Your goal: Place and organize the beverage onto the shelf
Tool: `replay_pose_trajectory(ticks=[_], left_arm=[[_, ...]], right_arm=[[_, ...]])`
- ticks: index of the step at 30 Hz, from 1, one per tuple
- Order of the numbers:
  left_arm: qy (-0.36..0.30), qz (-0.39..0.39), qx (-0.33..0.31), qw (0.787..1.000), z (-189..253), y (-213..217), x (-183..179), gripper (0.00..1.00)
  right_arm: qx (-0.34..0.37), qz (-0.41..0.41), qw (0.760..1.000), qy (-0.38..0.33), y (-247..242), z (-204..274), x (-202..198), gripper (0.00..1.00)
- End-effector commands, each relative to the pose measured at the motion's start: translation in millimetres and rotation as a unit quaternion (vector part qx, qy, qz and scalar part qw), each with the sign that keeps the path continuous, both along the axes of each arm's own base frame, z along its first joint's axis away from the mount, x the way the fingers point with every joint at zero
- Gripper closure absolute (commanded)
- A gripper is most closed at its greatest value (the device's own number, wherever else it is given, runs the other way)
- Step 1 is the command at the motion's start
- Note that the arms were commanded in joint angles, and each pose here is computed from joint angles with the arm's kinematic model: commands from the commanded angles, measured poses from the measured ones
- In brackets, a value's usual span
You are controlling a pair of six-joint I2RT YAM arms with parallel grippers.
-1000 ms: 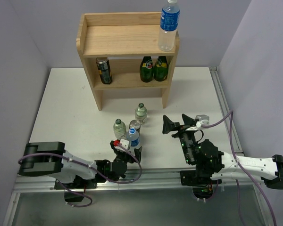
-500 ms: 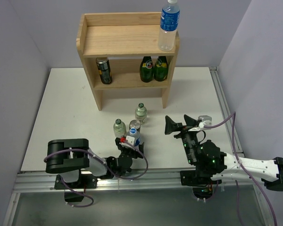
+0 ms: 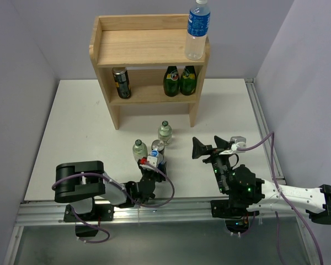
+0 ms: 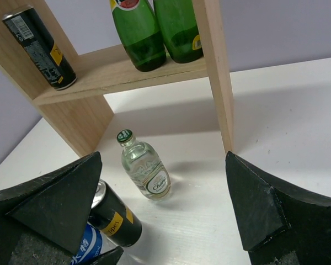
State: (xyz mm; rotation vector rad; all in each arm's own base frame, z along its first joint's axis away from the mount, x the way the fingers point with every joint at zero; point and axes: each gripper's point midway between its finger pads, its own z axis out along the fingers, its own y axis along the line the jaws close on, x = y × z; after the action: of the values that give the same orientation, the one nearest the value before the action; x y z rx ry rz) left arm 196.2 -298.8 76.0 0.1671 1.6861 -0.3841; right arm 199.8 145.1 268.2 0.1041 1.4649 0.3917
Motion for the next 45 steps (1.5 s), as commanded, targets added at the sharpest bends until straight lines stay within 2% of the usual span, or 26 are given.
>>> replay_pose_trajectory(ticks=[1,3,4,6,7,8,10,11,12,14,15,17,22,23,25,26,28,29,30,31,32,34,38,41,45], left_arm=[[0.005,0.018,-0.045,0.999,16,-3,3,0.85],[0.009,0.025,-0.054,0.998,20,-5,3,0.97],[0.014,0.030,-0.030,0.999,14,-1,3,1.00],[0.020,0.028,-0.041,0.999,29,-10,1,1.00],[0.025,0.026,-0.012,0.999,25,-7,-1,1.00],[0.027,0.022,-0.011,0.999,31,-9,-3,1.00],[0.027,0.003,-0.032,0.999,57,-16,-10,1.00],[0.033,-0.004,-0.005,0.999,55,-12,-13,1.00],[0.034,-0.014,-0.036,0.999,81,-18,-16,1.00],[0.039,-0.029,-0.016,0.999,93,-15,-20,1.00],[0.034,-0.039,-0.044,0.998,122,-18,-23,1.00],[0.025,-0.049,-0.041,0.998,148,-16,-24,1.00],[-0.046,-0.068,-0.033,0.996,260,-11,-16,1.00],[-0.060,-0.057,-0.055,0.995,295,-6,-6,1.00],[-0.084,-0.074,-0.034,0.993,324,-9,2,1.00],[-0.098,-0.054,-0.052,0.992,358,-2,18,1.00],[-0.113,-0.079,-0.036,0.990,383,-6,28,1.00],[-0.131,-0.061,-0.047,0.988,414,1,47,1.00],[-0.138,-0.063,-0.045,0.987,426,1,55,1.00],[-0.143,-0.086,-0.041,0.985,435,-6,59,1.00],[-0.173,-0.069,-0.047,0.981,472,11,71,1.00],[-0.185,-0.096,-0.024,0.978,481,-11,87,1.00],[-0.205,-0.107,-0.030,0.972,522,-15,126,1.00],[-0.215,-0.116,-0.041,0.969,535,-18,149,1.00],[-0.217,-0.127,-0.061,0.966,528,-23,178,1.00]], right_arm=[[0.015,-0.002,1.000,0.001,1,1,1,0.00],[0.014,-0.001,1.000,0.003,1,0,1,0.00],[0.014,-0.002,1.000,0.003,1,-1,1,0.00],[0.013,-0.001,1.000,0.006,1,-1,1,0.00],[0.017,-0.002,1.000,0.006,-1,-1,0,0.00],[0.019,-0.002,1.000,0.006,-1,-1,0,0.00],[0.025,-0.002,1.000,0.006,-4,0,-1,0.00],[0.026,-0.003,1.000,0.006,-5,0,-1,0.00],[0.029,-0.003,1.000,0.006,-7,1,-1,0.00],[0.031,-0.004,1.000,0.006,-8,1,-1,0.00],[0.033,-0.005,0.999,0.005,-9,1,-1,0.00],[0.035,-0.004,0.999,0.004,-10,2,-2,0.00],[0.038,-0.004,0.999,-0.003,-8,6,-1,0.00],[0.038,-0.003,0.999,-0.004,-6,7,0,0.00],[0.033,-0.004,0.999,-0.006,-4,10,0,0.00],[0.032,-0.002,0.999,-0.007,-3,11,0,0.00],[0.029,-0.004,1.000,-0.008,-3,14,1,0.00],[0.030,-0.004,1.000,-0.008,-3,14,1,0.00],[0.032,-0.004,0.999,-0.009,-4,16,1,0.00],[0.032,-0.004,0.999,-0.010,-4,17,0,0.00],[0.034,-0.004,0.999,-0.011,-5,18,0,0.00],[0.038,-0.005,0.999,-0.012,-7,20,0,0.00],[0.033,-0.007,0.999,-0.010,-11,22,-1,0.00],[0.025,-0.010,1.000,-0.005,-14,18,-1,0.00],[0.036,-0.007,0.999,0.001,-19,12,-3,0.00]])
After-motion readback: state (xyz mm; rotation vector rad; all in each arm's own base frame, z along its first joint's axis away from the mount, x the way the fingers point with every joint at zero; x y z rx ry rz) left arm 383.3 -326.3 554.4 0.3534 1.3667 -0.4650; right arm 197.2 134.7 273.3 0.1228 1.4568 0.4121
